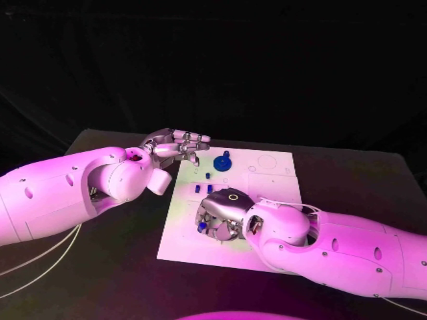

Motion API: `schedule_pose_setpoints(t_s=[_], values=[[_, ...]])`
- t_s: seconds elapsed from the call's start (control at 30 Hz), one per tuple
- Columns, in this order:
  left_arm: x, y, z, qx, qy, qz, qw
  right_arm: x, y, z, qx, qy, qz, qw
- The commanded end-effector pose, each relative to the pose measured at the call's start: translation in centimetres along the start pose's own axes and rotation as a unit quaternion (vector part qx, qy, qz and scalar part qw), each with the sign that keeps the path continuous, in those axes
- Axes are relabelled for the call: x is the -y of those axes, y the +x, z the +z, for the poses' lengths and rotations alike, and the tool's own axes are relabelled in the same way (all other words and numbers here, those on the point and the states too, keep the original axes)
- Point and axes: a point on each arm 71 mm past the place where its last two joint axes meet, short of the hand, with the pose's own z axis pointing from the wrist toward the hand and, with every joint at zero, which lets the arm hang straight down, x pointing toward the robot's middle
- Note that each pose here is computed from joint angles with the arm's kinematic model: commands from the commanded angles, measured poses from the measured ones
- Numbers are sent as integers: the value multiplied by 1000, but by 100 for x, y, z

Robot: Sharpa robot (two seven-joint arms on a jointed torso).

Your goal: Assemble the parts on the task board

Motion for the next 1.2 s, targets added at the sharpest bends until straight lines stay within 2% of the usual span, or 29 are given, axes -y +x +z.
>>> schedule_pose_setpoints(t_s=[0.03,0.33,0.57,0.7,0.83,0.97,1.03,1.2], values=[[9,28,1,-10,3,-3,1000,-11,26,12,-8,4,-12,1000],[8,27,1,-10,2,-3,1000,-15,16,19,6,6,-9,1000],[6,24,0,-11,0,-3,1000,-10,-13,-28,29,6,-4,1000],[4,18,-2,-11,-1,-3,1000,3,-51,-101,50,7,3,999],[4,9,-6,-10,-1,-3,1000,30,-130,-235,80,7,13,997],[3,4,-8,-10,-1,-3,1000,151,-262,-446,107,21,44,993],[3,-2,-12,-9,-1,-3,1000,301,-344,-580,107,47,76,990],[-5,-21,-29,-6,-1,-2,1000,731,-466,-927,78,136,143,977]])
